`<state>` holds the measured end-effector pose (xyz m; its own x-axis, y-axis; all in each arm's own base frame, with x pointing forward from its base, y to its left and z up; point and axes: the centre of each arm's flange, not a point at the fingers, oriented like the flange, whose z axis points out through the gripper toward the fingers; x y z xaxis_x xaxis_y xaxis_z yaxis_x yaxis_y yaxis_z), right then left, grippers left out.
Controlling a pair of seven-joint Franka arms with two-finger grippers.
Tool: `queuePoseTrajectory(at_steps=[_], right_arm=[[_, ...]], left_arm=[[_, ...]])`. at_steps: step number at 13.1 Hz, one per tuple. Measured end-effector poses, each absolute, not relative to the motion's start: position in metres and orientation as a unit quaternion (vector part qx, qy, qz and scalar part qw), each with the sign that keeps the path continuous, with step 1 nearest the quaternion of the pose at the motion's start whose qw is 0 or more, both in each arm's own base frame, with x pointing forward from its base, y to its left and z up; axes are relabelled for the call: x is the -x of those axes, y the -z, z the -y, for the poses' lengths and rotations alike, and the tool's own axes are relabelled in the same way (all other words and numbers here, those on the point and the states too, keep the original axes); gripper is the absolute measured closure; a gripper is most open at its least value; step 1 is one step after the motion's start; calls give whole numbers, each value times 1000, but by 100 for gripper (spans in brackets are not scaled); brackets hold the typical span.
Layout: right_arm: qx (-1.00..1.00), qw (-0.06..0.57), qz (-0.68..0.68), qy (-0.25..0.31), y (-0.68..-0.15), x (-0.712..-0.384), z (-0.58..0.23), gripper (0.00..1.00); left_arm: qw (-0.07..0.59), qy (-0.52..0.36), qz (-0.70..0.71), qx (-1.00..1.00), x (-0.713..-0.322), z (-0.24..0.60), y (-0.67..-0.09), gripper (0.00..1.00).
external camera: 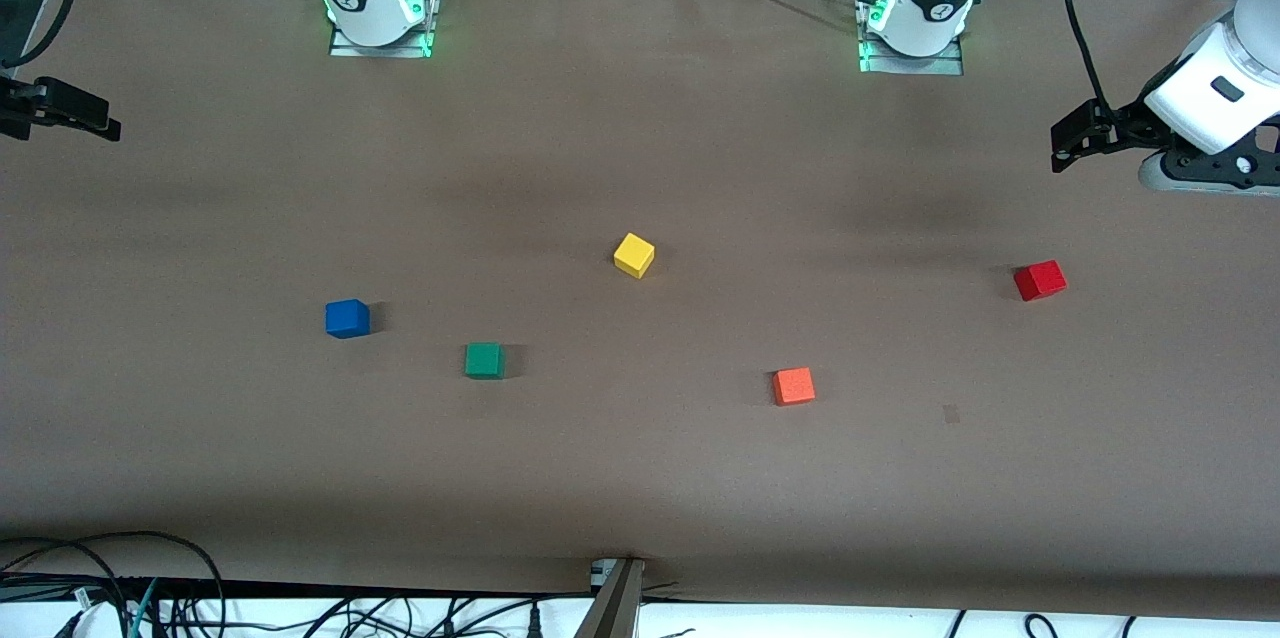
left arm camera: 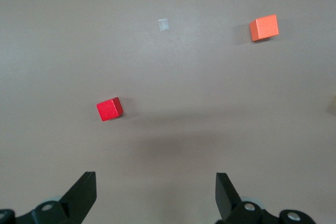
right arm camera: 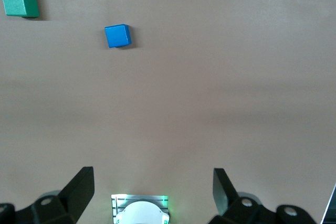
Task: Pass red block to right arm, stack on blue
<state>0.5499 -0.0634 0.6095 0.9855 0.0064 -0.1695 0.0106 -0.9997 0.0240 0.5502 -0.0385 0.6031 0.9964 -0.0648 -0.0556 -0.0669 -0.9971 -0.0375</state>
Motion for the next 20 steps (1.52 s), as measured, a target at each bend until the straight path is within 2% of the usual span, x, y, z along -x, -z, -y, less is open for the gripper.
queuePoseTrajectory(at_steps=[14, 20], right_arm=[[-996, 12, -4, 85, -610, -550, 64, 0], [-996, 12, -4, 85, -610, -550, 64, 0]], left_arm=[[20, -32, -25, 999, -550, 30, -601, 0], [20, -63, -25, 997, -551, 30, -587, 0]])
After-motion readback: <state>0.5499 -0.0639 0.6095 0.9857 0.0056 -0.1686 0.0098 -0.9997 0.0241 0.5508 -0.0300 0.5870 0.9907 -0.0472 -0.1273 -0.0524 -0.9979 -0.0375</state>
